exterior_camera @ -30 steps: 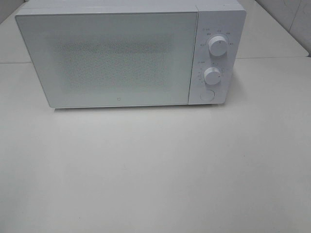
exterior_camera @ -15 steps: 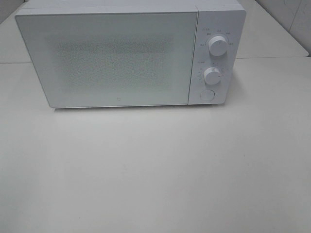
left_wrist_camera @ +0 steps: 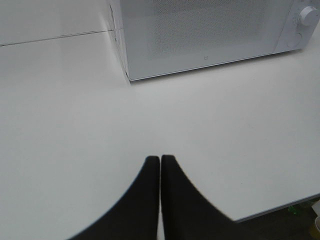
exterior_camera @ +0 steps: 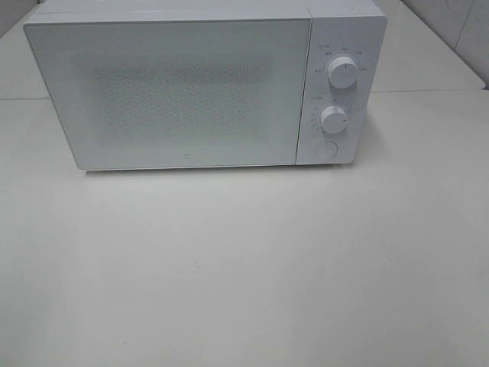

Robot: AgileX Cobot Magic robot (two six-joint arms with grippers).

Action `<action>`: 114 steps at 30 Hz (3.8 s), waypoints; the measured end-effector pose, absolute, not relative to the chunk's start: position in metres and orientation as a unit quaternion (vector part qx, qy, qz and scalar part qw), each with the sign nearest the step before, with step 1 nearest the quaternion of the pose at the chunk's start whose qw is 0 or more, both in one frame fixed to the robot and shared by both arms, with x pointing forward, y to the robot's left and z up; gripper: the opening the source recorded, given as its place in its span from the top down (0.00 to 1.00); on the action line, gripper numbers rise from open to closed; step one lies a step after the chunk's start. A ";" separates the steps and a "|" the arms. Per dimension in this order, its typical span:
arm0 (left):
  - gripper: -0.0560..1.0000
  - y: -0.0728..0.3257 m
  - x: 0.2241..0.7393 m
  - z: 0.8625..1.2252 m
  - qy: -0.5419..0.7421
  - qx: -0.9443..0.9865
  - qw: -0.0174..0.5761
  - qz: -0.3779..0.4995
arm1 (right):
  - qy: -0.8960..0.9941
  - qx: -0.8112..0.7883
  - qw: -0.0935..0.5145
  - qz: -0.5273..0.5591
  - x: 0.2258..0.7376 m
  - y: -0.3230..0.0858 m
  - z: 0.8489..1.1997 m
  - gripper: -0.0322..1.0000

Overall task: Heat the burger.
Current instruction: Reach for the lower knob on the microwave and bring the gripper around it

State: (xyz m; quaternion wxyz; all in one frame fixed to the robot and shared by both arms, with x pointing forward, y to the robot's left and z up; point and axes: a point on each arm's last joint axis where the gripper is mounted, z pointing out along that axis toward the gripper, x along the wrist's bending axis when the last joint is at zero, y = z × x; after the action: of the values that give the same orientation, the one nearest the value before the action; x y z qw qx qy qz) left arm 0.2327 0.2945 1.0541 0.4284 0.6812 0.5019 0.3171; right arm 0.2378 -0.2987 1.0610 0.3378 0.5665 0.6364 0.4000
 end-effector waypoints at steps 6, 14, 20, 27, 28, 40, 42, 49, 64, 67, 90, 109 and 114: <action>0.95 0.295 0.233 1.054 0.502 0.681 0.428 0.317 | 0.614 0.546 0.370 0.433 0.268 -0.295 1.079 0.30; 0.95 0.295 0.233 1.054 0.502 0.681 0.428 0.317 | 0.614 0.542 0.379 0.431 0.297 -0.292 1.085 0.30; 0.95 0.295 0.233 1.054 0.502 0.681 0.428 0.317 | 0.616 0.542 0.377 0.430 0.325 -0.287 1.082 0.30; 0.95 0.295 0.233 1.054 0.502 0.681 0.428 0.317 | 0.614 0.538 0.380 0.435 0.361 -0.282 1.079 0.30; 0.95 0.295 0.233 1.054 0.502 0.681 0.428 0.317 | 0.614 0.538 0.380 0.435 0.361 -0.282 1.079 0.30; 0.95 0.295 0.233 1.054 0.502 0.681 0.428 0.317 | 0.594 0.525 0.395 0.464 0.410 -0.274 1.072 0.30; 0.95 0.295 0.233 1.054 0.502 0.681 0.428 0.317 | 0.589 0.520 0.401 0.472 0.424 -0.272 1.068 0.30; 0.95 0.295 0.233 1.054 0.502 0.681 0.428 0.317 | 0.581 0.512 0.408 0.483 0.451 -0.268 1.054 0.30; 0.95 0.295 0.233 1.054 0.502 0.681 0.428 0.317 | 0.601 0.489 0.377 0.507 0.495 -0.231 1.002 0.30; 0.95 0.295 0.233 1.054 0.502 0.681 0.428 0.317 | 0.600 0.492 0.374 0.508 0.496 -0.228 1.000 0.30; 0.95 0.295 0.233 1.054 0.502 0.681 0.428 0.317 | 0.604 0.492 0.408 0.476 0.501 -0.169 0.930 0.30; 0.95 0.295 0.233 1.054 0.502 0.681 0.428 0.317 | 0.598 0.479 0.431 0.477 0.524 -0.157 0.909 0.30; 0.95 0.295 0.233 1.054 0.502 0.681 0.428 0.317 | 0.599 0.484 0.430 0.471 0.532 -0.153 0.901 0.30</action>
State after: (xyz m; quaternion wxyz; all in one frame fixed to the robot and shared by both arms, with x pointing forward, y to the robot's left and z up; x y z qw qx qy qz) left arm 0.2327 0.2945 1.0541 0.4284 0.6812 0.5019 0.3171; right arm 0.5315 -0.1526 0.9014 0.4305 0.4837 0.5988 0.4713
